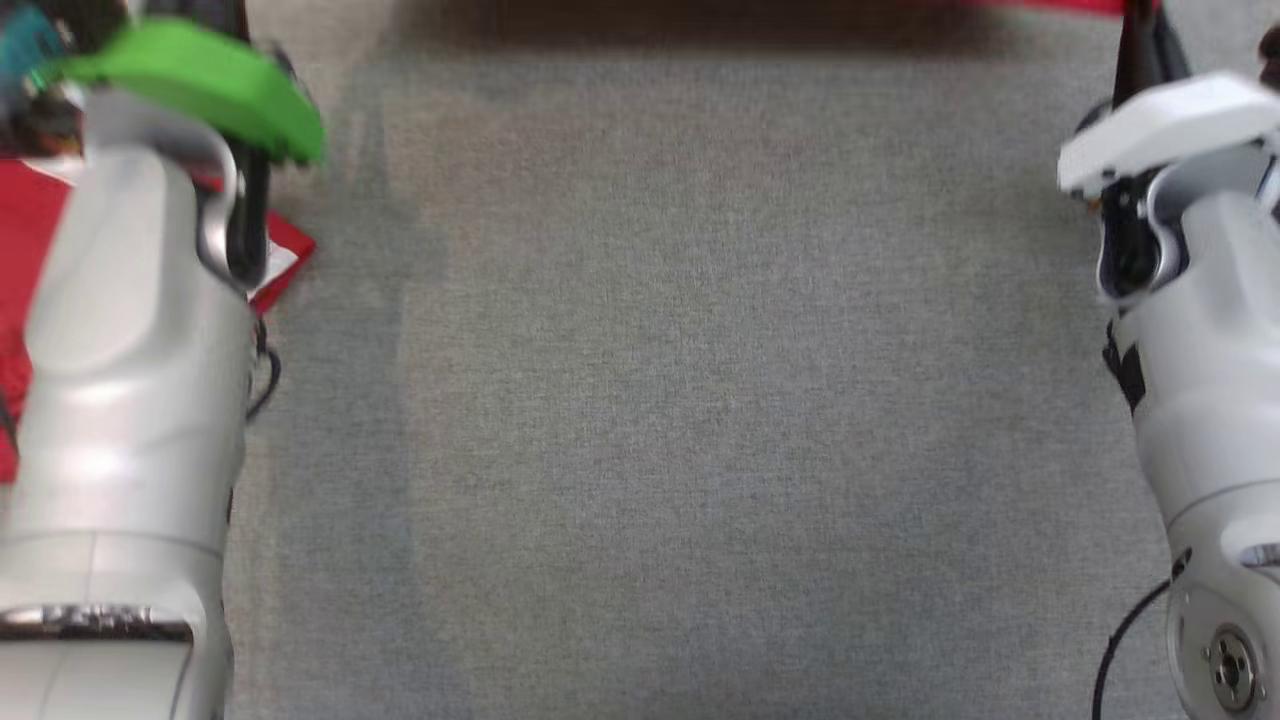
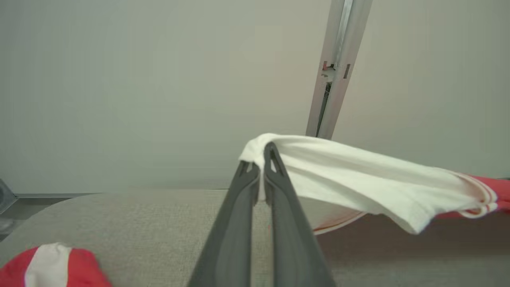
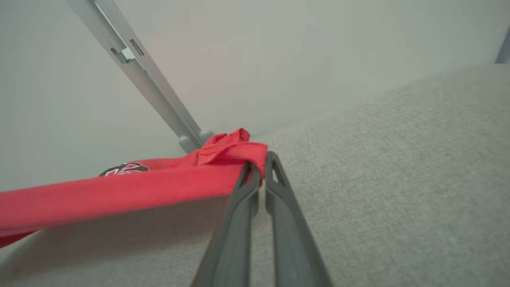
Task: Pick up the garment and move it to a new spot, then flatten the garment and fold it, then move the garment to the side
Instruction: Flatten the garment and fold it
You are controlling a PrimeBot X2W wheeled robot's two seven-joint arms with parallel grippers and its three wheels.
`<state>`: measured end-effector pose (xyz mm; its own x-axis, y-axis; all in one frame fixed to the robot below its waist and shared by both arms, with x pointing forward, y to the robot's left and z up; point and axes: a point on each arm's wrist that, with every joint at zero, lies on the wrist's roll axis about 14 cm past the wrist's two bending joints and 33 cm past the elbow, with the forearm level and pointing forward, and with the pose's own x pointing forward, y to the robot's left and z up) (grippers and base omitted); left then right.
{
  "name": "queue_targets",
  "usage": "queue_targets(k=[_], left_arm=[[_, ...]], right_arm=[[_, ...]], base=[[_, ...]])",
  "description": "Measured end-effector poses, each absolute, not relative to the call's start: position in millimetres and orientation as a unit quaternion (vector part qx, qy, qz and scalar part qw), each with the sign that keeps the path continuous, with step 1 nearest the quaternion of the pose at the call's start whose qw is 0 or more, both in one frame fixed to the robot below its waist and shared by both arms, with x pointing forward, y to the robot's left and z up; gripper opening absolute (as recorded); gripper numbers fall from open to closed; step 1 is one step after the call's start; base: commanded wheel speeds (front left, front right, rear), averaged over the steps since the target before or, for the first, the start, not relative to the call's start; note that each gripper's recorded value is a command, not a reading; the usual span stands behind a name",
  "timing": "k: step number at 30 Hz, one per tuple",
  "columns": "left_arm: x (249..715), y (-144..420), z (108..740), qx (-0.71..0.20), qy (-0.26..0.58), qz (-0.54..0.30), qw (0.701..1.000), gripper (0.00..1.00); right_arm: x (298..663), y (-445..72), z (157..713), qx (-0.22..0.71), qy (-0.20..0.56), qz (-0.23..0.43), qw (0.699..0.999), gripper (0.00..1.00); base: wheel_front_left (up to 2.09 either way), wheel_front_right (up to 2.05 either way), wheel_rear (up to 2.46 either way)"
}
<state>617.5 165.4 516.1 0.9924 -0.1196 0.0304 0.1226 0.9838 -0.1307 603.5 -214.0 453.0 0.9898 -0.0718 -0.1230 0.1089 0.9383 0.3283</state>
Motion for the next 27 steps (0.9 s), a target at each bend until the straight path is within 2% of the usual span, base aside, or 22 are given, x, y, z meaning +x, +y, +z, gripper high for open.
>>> queue_targets(k=[6, 16, 27], left_arm=[[565.2, 172.9, 496.6, -0.034, 0.024, -0.071, 0.997, 0.00], [481.8, 173.8, 477.1, 0.004, 0.058, -0.092, 0.994, 0.00], [412.2, 165.1, 462.4, -0.011, 0.075, -0.109, 0.991, 0.00]], right_arm=[[563.7, -211.8, 441.7, 0.156, 0.094, -0.034, 0.983, 0.00], [510.6, -197.8, 450.9, 0.073, 0.110, 0.038, 0.990, 0.00], [463.7, -216.0, 450.2, 0.048, 0.167, 0.056, 0.983, 0.00]], base=[[0.00, 0.00, 0.00], [0.00, 0.00, 0.00], [0.00, 0.00, 0.00]])
